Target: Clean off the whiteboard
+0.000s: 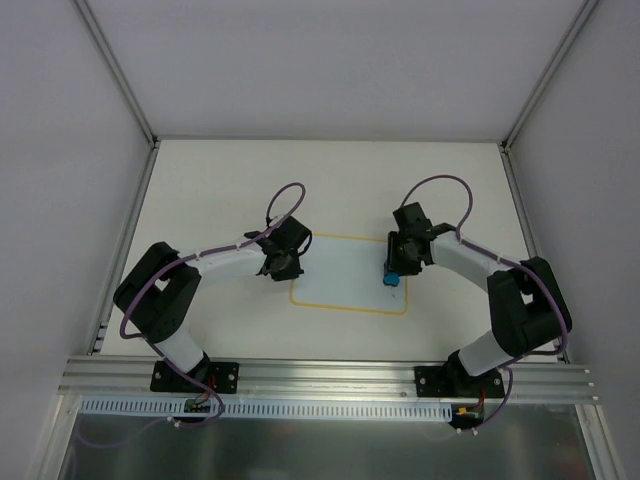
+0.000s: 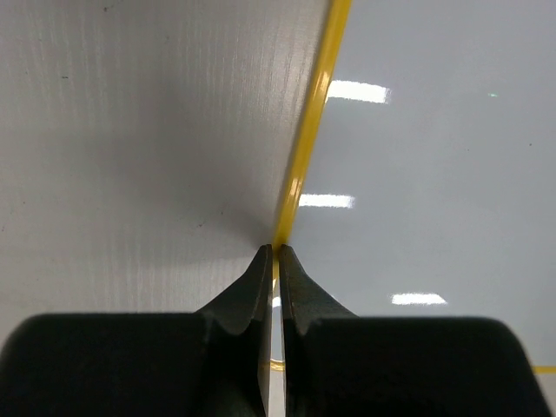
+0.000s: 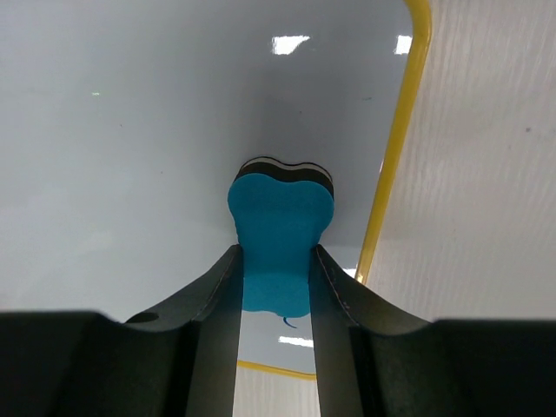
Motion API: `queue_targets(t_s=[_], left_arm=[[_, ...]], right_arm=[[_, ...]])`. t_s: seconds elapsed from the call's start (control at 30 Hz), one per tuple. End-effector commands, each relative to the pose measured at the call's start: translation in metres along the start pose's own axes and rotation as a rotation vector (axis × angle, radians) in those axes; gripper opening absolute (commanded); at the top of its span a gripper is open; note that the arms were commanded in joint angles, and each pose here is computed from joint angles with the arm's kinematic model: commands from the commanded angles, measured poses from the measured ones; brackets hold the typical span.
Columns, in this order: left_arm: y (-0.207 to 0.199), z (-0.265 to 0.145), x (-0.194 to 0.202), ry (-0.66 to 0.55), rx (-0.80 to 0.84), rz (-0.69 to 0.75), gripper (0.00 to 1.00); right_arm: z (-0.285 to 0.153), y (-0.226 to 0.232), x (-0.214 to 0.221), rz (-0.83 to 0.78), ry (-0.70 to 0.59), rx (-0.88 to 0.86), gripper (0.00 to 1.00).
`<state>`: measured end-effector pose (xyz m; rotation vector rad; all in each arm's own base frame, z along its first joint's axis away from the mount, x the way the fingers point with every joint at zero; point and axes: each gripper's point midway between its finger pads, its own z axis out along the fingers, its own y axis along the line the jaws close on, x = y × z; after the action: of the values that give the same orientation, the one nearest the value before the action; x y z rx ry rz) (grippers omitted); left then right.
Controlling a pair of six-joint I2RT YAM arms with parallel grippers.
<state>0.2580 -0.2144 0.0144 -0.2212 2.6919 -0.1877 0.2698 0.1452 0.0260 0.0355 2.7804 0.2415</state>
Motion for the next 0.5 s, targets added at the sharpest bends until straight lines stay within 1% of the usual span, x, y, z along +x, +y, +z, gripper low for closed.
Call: queue_targets(t_s=[0.0, 0.1, 0.27, 0.47], left_arm=[[0.054, 0.016, 0.052, 0.175, -0.194, 0.037, 0.0], [0.054, 0.016, 0.051, 0.175, -0.195, 0.034, 0.0], [0.056, 0.015, 0.051, 0.172, -0.197, 0.033, 0.0], [0.056, 0.014, 0.051, 0.171, -0.196, 0.033, 0.0]], right_arm=[[-0.008, -0.032, 0.07, -0.034, 0.194, 0.144, 0.0], [-0.013, -0.029, 0.088, -0.083, 0.216, 0.17, 0.0], [-0.015, -0.02, 0.11, -0.101, 0.233, 0.168, 0.0], [-0.015, -0.017, 0.107, -0.12, 0.224, 0.174, 0.0]])
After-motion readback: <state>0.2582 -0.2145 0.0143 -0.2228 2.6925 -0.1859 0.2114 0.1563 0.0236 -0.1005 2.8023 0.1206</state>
